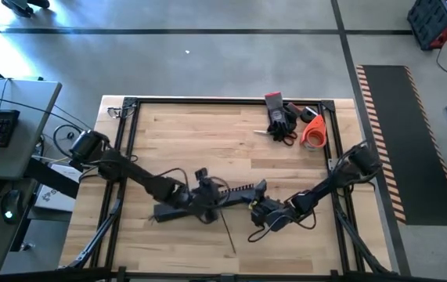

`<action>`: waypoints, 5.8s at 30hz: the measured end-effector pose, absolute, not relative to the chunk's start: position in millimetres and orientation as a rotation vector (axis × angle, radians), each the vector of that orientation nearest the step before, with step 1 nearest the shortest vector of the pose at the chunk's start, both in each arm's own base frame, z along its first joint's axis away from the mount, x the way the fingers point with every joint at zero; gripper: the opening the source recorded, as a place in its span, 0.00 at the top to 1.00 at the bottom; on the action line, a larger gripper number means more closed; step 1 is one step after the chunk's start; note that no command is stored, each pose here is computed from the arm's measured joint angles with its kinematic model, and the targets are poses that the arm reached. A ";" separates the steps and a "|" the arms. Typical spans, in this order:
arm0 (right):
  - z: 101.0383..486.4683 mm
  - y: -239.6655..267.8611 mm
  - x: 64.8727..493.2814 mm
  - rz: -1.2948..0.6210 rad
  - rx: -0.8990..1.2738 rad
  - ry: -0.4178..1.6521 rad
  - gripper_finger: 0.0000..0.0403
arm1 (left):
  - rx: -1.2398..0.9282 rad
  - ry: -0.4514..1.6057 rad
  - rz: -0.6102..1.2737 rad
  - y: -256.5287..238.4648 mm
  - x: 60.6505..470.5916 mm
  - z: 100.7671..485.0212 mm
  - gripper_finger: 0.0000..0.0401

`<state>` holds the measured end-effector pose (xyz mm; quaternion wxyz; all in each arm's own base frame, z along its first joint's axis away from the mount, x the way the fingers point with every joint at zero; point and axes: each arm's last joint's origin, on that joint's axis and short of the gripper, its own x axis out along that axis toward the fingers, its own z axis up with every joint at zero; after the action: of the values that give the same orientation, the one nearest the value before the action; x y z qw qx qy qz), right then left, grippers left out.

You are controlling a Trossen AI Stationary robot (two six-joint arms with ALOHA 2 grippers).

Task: Ziptie cables
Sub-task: Close the black cable duct with the black cable duct cover

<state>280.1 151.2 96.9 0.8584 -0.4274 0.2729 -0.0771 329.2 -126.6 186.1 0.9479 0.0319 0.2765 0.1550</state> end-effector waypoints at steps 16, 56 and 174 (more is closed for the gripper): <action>122.9 170.7 283.2 0.010 -0.715 0.542 0.27 | 0.222 0.581 0.277 -195.6 317.8 184.6 0.72; 62.0 138.5 286.6 0.019 -0.195 0.408 0.29 | 0.100 0.868 0.261 -155.0 357.7 173.7 0.47; 57.3 132.7 287.3 0.065 -0.239 0.469 0.63 | -0.138 1.004 0.075 -145.5 384.9 139.1 0.38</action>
<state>287.3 132.7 57.3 0.9650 -0.1183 0.2318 0.0321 384.9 -145.5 139.1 0.8737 -0.0663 0.4806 0.0357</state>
